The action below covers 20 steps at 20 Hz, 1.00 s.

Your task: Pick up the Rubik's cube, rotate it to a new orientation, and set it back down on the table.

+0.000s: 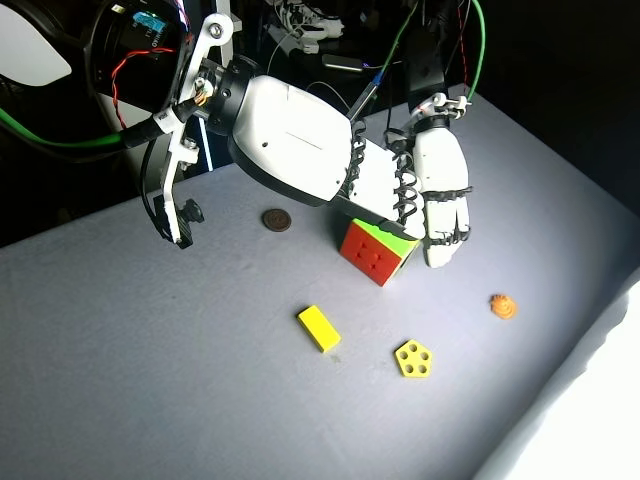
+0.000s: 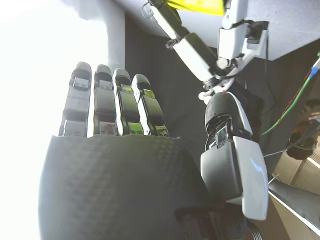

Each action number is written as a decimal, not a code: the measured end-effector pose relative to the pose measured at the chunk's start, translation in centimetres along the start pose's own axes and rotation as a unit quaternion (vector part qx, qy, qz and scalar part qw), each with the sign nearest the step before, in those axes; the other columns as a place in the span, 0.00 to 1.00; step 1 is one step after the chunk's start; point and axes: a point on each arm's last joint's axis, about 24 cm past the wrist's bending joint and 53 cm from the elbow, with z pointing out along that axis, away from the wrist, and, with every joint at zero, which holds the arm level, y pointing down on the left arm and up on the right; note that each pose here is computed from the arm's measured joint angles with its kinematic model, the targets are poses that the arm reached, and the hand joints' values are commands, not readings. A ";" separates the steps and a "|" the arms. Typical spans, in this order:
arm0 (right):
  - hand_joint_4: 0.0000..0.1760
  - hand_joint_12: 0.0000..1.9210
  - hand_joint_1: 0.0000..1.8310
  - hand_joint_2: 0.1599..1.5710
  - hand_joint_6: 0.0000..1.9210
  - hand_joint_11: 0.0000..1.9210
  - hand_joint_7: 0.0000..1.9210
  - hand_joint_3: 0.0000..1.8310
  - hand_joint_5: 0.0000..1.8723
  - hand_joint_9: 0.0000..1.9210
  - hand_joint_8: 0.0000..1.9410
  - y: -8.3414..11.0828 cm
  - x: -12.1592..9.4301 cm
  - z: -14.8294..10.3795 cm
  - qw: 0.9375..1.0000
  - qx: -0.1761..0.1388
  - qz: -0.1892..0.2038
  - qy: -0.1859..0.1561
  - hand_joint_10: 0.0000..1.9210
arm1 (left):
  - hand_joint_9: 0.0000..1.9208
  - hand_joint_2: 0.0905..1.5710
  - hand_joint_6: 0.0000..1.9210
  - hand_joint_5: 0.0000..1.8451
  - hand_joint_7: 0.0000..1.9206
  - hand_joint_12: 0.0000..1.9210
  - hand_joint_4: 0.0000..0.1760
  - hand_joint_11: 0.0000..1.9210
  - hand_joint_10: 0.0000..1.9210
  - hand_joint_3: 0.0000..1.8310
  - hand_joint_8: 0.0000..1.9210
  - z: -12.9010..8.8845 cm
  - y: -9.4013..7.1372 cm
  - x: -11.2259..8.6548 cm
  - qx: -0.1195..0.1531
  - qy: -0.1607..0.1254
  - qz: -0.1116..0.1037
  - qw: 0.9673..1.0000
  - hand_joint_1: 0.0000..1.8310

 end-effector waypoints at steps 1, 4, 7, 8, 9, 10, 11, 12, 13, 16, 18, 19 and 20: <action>0.00 0.09 0.00 0.79 0.00 0.00 0.00 0.00 0.00 0.01 0.00 -0.1 0.1 0.0 1.000 0.001 0.000 0.001 0.00 | 0.00 0.49 0.00 0.00 0.00 0.00 0.36 0.00 0.00 0.00 0.00 -0.1 0.0 0.0 0.000 0.000 0.000 1.000 0.28; 0.00 0.08 0.00 0.79 0.00 0.00 0.00 0.00 0.00 0.01 0.00 -0.1 0.1 0.0 1.000 0.001 0.000 0.001 0.00 | 0.00 0.48 0.00 0.00 0.00 0.00 0.41 0.00 0.00 0.00 0.00 -0.3 -0.1 -0.6 0.000 -0.003 0.000 1.000 0.28; 0.00 0.09 0.01 0.79 0.00 0.00 0.00 0.00 0.00 0.01 0.00 -0.1 0.1 0.0 1.000 0.001 0.000 0.002 0.00 | 0.00 0.47 0.00 0.00 0.00 0.00 0.38 0.00 0.00 0.00 0.00 -0.5 -1.7 -2.5 0.005 -0.003 0.032 0.999 0.29; 0.00 0.06 0.00 0.80 0.00 0.00 0.00 0.00 0.00 0.01 0.00 -0.1 0.1 0.0 1.000 0.001 0.000 0.002 0.00 | 0.00 0.48 0.00 0.00 0.00 0.00 0.37 0.00 0.00 0.00 0.00 -0.7 -2.2 -3.2 0.009 -0.006 0.039 0.999 0.29; 0.00 0.06 0.01 0.79 0.00 0.00 0.00 0.00 0.00 0.01 0.00 -0.1 0.2 0.0 1.000 0.002 0.000 0.003 0.00 | 0.00 0.48 0.00 0.00 0.00 0.00 0.35 0.00 0.00 0.00 0.00 -0.8 -2.6 -3.7 0.012 -0.008 0.041 0.999 0.27; 0.00 0.11 0.00 0.79 0.00 0.00 0.00 0.00 0.00 0.01 0.00 -0.2 0.3 0.0 1.000 0.003 0.000 0.003 0.00 | 0.00 0.48 0.00 0.00 0.00 0.00 0.36 0.00 0.00 0.00 0.00 -1.0 -3.1 -4.1 0.013 -0.008 0.043 0.999 0.27; 0.00 0.12 0.00 0.79 0.00 0.00 0.00 0.00 0.00 0.02 0.00 -0.3 0.4 0.0 1.000 0.004 0.000 0.006 0.00 | 0.00 0.50 0.00 0.00 0.00 0.00 0.28 0.01 0.00 0.00 0.00 -1.1 -3.7 -4.2 0.016 -0.004 0.050 0.999 0.25; 0.00 0.08 0.00 0.79 0.00 0.00 0.00 0.00 0.00 0.02 0.00 -0.3 0.5 0.0 1.000 0.004 -0.001 0.006 0.00 | 0.01 0.51 0.00 0.00 0.01 0.01 0.25 0.03 0.00 0.00 0.00 -1.3 -4.4 -4.7 0.022 -0.002 0.058 0.998 0.24; 0.00 0.07 0.00 0.80 0.00 0.00 0.00 0.00 0.00 0.03 0.00 -0.4 0.6 -0.1 1.000 0.006 -0.001 0.008 0.01 | 0.07 0.55 0.00 0.03 0.08 0.20 0.21 0.01 0.00 0.00 0.01 -1.4 -5.3 -5.1 0.031 0.001 0.067 0.997 0.23; 0.00 0.45 0.02 0.81 0.03 0.00 0.19 0.00 0.11 0.16 0.03 -0.6 0.6 -0.2 1.000 0.008 -0.002 0.008 0.09 | 0.25 0.65 0.03 0.21 0.27 0.65 0.07 0.00 0.06 0.01 0.04 -1.9 -6.7 -5.4 0.049 0.019 0.095 0.994 0.19; 0.00 0.76 0.04 0.80 0.22 0.00 0.33 0.00 0.21 0.18 0.18 -0.7 0.6 -0.2 1.000 0.009 -0.002 0.007 0.47 | 0.30 0.75 0.02 0.33 0.39 0.77 0.00 0.07 0.30 0.00 0.08 -2.5 -7.1 -4.9 0.060 0.036 0.102 0.992 0.15; 0.00 0.90 0.06 0.80 0.38 0.04 0.34 0.00 0.25 0.23 0.38 -0.7 0.6 -0.2 1.000 0.009 -0.002 0.008 0.63 | 0.29 0.78 0.04 0.41 0.39 0.81 0.00 0.12 0.50 0.00 0.27 -3.0 -7.3 -4.7 0.067 0.042 0.104 0.991 0.14; 0.00 0.98 0.06 0.81 0.51 0.13 0.36 0.00 0.29 0.27 0.55 -0.7 0.6 -0.2 1.000 0.009 -0.002 0.008 0.76 | 0.27 0.81 0.08 0.46 0.34 0.86 0.00 0.15 0.66 0.00 0.51 -3.4 -7.4 -4.7 0.071 0.043 0.105 0.991 0.11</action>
